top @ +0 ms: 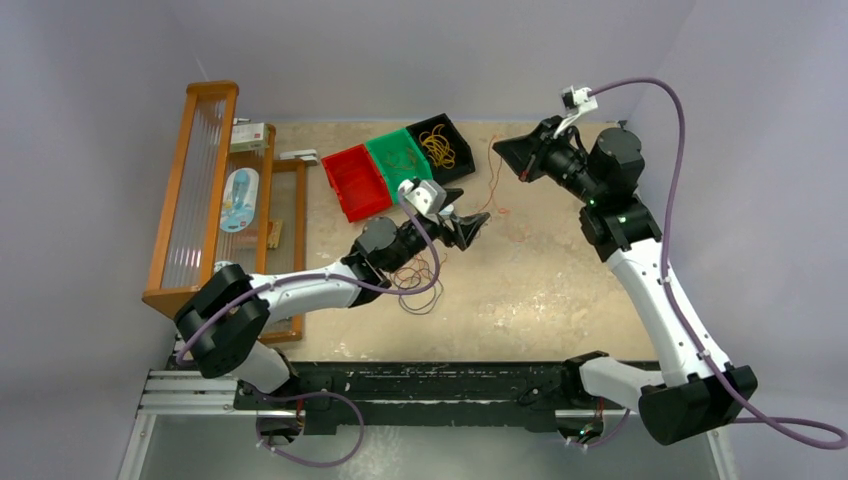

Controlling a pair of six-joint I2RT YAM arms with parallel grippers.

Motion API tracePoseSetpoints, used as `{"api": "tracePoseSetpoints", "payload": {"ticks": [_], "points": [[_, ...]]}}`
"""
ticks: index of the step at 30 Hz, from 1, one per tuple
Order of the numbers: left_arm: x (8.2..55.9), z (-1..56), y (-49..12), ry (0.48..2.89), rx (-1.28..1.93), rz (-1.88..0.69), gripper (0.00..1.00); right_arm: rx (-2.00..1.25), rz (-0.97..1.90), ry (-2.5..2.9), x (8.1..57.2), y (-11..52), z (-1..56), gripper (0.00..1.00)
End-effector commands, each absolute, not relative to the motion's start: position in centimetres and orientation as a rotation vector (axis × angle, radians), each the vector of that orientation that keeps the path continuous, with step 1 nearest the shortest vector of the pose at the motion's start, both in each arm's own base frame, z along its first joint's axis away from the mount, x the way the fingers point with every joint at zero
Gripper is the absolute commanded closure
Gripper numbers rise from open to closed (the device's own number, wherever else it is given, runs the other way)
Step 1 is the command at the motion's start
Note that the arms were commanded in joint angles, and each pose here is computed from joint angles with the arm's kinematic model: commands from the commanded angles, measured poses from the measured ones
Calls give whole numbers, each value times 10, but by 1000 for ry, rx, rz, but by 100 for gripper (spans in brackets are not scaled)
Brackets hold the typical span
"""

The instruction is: Untangle the cables

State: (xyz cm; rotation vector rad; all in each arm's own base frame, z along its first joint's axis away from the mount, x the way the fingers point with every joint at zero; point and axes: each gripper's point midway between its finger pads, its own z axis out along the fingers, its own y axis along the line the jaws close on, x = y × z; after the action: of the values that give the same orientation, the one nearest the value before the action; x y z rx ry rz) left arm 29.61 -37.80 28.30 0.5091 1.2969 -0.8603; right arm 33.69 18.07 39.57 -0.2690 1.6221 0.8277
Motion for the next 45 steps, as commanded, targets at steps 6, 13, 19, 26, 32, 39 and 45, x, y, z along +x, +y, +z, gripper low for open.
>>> {"api": "tracePoseSetpoints", "payload": {"ticks": [6,13,19,26,32,39,45], "points": [[309,307,-409,1150,569,-846,30,-299,884,1520,325,195,428,100],[314,281,-427,1196,592,-888,42,-311,900,1506,319,197,434,100],[318,257,-437,1243,623,-892,57,-332,918,1483,314,200,445,100],[318,199,-437,1386,658,-875,74,-280,825,1417,311,182,481,100],[312,149,-425,1514,659,-853,83,-207,675,1346,307,154,523,100],[304,101,-418,1634,676,-850,85,-105,522,1264,302,120,570,100],[297,69,-406,1717,689,-817,87,48,384,1177,288,78,603,100]]}}
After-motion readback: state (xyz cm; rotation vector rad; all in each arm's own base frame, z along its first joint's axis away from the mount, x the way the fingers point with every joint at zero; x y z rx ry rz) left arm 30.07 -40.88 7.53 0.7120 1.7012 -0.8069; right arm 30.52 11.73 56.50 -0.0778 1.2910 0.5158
